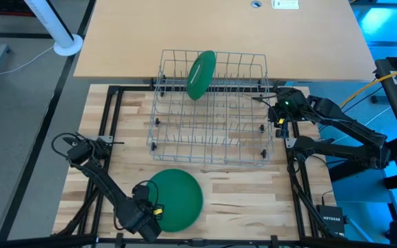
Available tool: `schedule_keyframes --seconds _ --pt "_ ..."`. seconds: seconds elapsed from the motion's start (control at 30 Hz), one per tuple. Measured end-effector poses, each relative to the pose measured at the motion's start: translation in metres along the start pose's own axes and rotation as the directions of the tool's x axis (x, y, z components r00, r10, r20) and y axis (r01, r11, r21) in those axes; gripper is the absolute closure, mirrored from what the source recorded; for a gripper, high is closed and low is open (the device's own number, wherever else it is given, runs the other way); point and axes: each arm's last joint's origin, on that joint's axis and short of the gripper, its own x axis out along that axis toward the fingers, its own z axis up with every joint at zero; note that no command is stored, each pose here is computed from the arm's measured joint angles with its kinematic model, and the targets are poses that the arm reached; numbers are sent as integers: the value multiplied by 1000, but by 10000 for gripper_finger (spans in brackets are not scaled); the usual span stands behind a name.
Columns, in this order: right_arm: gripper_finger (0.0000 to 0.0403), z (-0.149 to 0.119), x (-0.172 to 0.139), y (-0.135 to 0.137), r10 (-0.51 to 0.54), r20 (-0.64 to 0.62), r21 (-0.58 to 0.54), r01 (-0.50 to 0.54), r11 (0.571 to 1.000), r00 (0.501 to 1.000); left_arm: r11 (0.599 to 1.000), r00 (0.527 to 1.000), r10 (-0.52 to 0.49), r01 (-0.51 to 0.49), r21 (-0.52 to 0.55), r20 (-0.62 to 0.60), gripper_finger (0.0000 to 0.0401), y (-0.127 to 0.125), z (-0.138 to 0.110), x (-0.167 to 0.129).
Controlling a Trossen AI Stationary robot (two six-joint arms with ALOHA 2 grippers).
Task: Sort dishes
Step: Put the top green plate into the dish rack
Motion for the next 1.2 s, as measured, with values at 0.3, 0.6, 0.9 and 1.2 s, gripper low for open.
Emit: schedule_keyframes --seconds 0.3,0.6,0.9,1.2 --pt "249 0 0 0 0 0 0 0 1000 1000 1000 1000 0 0 19 2 400 0 0 0" --pt "249 8 -1 2 140 167 -5 -141 990 976 1000 1000 0 0 24 2 400 0 0 0" --pt "249 34 -48 -3 346 545 -137 -326 936 764 1000 1000 1 -1 23 2 400 0 0 0" --pt "249 28 -80 20 453 656 -286 -357 889 603 1000 1000 -1 1 23 0 400 0 0 0"
